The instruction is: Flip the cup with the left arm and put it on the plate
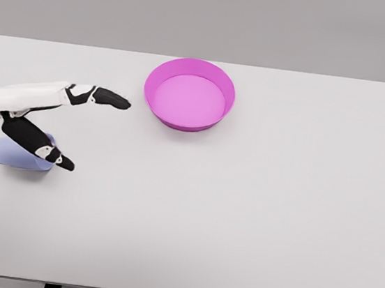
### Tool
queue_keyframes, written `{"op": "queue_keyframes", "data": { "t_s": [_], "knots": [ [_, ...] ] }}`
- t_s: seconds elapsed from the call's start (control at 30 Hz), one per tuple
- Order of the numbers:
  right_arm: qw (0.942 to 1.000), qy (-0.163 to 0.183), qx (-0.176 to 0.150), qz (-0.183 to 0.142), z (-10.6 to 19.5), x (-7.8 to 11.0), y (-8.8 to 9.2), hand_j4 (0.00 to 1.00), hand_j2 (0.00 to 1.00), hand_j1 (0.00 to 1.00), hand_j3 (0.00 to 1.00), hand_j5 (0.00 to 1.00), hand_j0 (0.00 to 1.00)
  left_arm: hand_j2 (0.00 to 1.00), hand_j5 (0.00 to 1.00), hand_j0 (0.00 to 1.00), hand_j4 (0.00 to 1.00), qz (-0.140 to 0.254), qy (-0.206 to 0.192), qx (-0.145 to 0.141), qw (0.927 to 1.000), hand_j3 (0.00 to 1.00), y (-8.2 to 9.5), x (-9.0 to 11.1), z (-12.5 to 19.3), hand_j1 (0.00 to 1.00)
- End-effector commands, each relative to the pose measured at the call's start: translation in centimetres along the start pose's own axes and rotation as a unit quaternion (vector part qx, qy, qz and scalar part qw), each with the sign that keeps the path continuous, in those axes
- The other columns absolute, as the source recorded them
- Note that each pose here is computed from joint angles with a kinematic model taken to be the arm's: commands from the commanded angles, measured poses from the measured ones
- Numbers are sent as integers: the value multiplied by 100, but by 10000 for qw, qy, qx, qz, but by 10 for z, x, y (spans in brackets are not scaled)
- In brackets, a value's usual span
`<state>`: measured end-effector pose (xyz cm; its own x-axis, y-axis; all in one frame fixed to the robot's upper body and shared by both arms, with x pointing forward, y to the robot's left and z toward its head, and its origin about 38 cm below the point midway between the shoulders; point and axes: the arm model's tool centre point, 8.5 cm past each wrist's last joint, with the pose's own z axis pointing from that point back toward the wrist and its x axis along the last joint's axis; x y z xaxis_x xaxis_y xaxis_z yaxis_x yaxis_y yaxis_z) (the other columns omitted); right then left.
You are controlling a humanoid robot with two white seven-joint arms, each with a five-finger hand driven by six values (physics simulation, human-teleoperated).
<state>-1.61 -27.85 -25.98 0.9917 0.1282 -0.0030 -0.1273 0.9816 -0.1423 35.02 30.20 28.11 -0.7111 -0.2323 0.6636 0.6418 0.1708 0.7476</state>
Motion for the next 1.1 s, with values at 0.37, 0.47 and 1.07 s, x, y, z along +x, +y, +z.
{"op": "queue_keyframes", "data": {
  "t_s": [0.37, 0.47, 1.07],
  "knots": [
    [10000, 48, 2, -9, 0, -5, 0, 100, 100, 100, 100, 100, 100, 100, 100, 100, 100, 477, 916, -100, 9946, 100, -25, -11, 54, 100],
    [10000, 55, 2, -9, 0, -6, 0, 100, 100, 100, 100, 100, 100, 100, 100, 100, 100, 399, 1255, 198, 9911, 100, -16, -9, 72, 100],
    [10000, 55, 2, -9, 0, -6, 0, 100, 100, 100, 100, 100, 100, 100, 100, 100, 100, 134, 2826, -97, 9591, 100, -37, -51, 70, 100]
  ]
}}
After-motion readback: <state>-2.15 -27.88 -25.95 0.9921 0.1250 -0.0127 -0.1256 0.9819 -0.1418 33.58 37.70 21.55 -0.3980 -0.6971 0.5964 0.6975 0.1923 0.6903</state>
